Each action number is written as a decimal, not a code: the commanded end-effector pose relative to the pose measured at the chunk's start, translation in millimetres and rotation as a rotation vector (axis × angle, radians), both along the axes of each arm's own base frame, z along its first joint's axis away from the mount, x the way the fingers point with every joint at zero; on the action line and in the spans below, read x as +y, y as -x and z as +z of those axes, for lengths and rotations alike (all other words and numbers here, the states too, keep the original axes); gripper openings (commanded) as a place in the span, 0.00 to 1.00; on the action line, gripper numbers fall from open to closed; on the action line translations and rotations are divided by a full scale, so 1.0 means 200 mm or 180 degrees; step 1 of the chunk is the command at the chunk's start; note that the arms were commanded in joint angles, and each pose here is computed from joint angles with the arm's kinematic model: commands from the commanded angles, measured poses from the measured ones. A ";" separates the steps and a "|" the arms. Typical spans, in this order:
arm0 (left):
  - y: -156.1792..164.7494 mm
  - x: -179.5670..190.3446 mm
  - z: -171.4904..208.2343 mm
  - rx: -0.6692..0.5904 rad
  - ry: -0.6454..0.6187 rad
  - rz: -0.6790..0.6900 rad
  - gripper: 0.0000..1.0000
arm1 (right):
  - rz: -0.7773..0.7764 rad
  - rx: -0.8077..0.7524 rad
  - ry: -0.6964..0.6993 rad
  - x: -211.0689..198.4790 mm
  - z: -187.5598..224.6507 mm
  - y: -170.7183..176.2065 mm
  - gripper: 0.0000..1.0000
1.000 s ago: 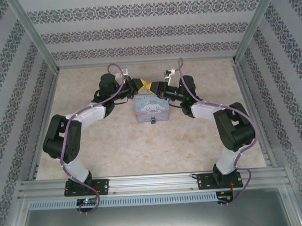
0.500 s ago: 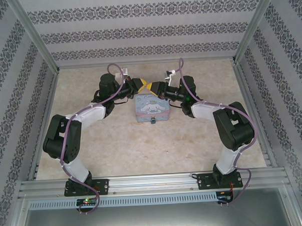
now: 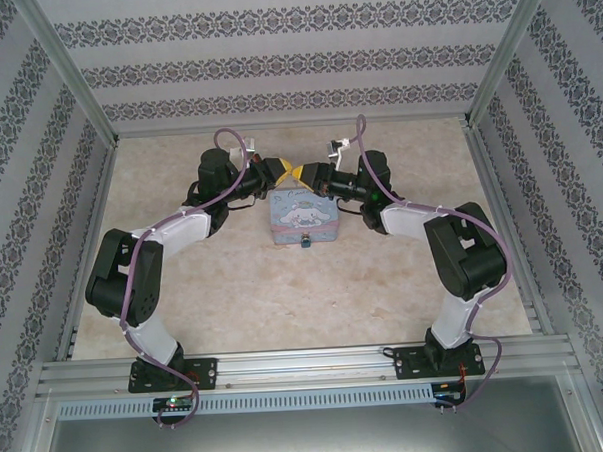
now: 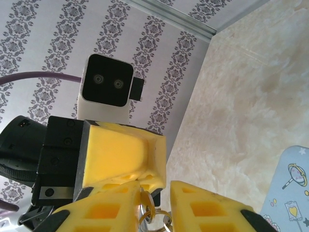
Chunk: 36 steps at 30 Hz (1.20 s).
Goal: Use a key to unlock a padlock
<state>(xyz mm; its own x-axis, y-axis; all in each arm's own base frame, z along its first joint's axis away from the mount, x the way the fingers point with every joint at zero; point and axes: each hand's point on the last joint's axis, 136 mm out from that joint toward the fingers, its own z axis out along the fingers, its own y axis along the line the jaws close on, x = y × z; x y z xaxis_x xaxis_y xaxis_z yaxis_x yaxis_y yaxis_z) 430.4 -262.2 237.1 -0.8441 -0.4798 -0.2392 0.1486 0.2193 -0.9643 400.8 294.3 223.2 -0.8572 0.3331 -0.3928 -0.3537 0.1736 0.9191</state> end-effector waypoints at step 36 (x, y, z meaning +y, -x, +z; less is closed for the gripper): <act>-0.01 -0.02 0.02 -0.0110 0.0057 -0.0003 0.00 | 0.0091 -0.0088 -0.0061 0.00 0.01 0.04 0.18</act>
<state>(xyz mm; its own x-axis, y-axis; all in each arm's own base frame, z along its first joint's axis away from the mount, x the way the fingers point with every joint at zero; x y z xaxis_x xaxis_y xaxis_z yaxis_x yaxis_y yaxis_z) 431.7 -261.5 235.3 -0.8417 -0.4865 -0.2342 0.1409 0.2207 -0.9651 395.6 294.5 219.6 -0.8668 0.3222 -0.3807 -0.3463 0.1603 0.9243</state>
